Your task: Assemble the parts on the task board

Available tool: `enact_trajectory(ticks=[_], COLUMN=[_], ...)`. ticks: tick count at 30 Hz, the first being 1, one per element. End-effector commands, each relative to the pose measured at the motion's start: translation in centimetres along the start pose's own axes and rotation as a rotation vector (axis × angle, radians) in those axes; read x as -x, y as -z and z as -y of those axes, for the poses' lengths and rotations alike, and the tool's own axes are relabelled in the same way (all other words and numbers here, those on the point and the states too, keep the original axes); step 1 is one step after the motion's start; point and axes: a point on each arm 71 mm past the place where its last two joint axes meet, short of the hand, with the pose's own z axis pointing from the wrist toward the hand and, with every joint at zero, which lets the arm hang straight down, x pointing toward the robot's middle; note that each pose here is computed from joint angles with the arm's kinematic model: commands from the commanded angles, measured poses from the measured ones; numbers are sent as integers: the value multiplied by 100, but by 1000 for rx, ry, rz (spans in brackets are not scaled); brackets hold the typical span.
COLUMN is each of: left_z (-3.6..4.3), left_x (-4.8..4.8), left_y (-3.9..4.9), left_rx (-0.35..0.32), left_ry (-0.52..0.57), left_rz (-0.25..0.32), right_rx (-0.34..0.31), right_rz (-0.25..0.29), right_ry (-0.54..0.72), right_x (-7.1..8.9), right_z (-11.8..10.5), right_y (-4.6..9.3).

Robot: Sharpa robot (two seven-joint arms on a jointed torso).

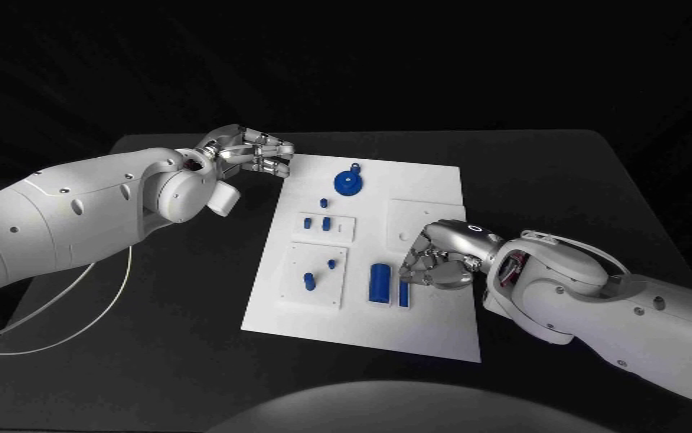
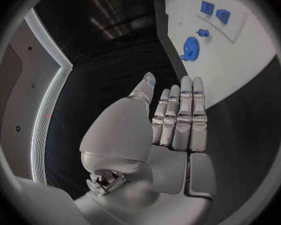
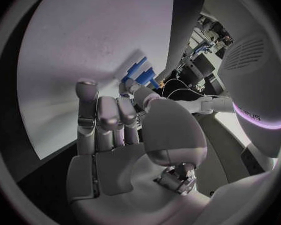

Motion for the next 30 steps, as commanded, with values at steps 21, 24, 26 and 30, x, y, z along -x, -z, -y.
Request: enact_trajectory(ticks=[21,24,26,30], left_z=[1,2,4,10], left_x=[-21,-22,-20,-15], left_y=[-6,-8,-9,-13], left_rx=[-5,-7,-9,-16], left_ry=[2,1,1,5], left_rz=[-11,-10,-7,4], right_rx=[31,35,39,45], right_rz=[39,72,98,166], right_ry=[-17,-72,-102,-161], right_x=[-24,33,86,253], right_z=[48,72,91,160], right_y=[-14,-13,-13,-7])
